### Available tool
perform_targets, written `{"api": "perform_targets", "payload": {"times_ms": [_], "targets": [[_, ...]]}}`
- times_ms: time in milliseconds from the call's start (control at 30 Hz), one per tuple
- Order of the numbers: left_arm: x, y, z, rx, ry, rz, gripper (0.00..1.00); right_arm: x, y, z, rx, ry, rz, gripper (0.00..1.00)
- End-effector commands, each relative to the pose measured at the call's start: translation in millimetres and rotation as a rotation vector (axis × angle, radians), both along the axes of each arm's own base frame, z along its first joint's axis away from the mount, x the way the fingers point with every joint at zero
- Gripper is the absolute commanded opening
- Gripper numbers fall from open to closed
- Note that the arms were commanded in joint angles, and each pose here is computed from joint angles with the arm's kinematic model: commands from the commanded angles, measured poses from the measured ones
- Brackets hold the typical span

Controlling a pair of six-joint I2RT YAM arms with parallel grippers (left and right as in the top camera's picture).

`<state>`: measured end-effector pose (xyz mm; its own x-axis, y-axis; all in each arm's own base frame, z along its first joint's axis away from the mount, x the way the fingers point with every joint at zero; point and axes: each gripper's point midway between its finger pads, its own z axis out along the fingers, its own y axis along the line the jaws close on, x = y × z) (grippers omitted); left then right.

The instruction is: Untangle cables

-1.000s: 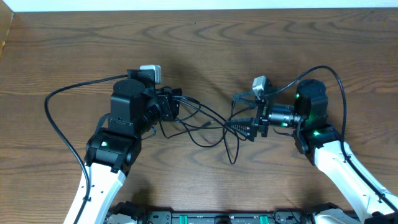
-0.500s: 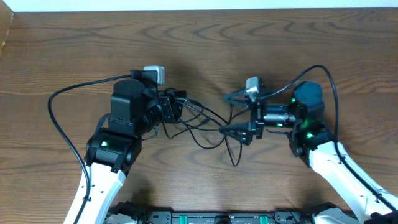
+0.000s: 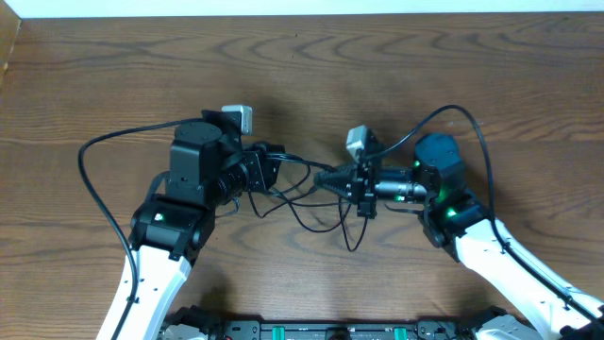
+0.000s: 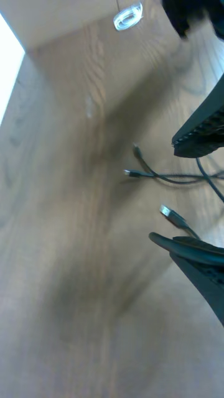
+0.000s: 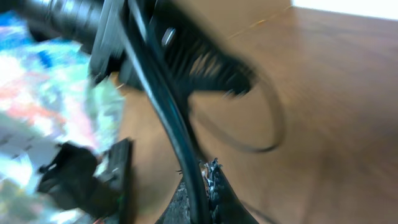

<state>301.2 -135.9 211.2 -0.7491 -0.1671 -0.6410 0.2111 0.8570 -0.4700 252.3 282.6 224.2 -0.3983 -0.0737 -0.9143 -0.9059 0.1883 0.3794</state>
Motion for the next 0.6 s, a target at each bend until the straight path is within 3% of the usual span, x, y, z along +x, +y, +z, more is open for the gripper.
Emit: {"api": "perform_targets", "payload": {"times_ms": [0,300,567], "targets": [[1.3,9.1,-19.9,0.057,0.066,0.037,0.36,37.4,-20.5,39.6,0.016,-0.094,-0.183,0.01],[8.3,7.2,-74.9,0.107,0.240,0.033,0.49,105.3,-90.9,90.5,-0.090,-0.191,-0.602,0.01],[12.8,19.7,-124.6,0.208,0.369,0.080,0.71,145.4,-175.2,143.9,-0.196,-0.324,-1.063,0.01]]}}
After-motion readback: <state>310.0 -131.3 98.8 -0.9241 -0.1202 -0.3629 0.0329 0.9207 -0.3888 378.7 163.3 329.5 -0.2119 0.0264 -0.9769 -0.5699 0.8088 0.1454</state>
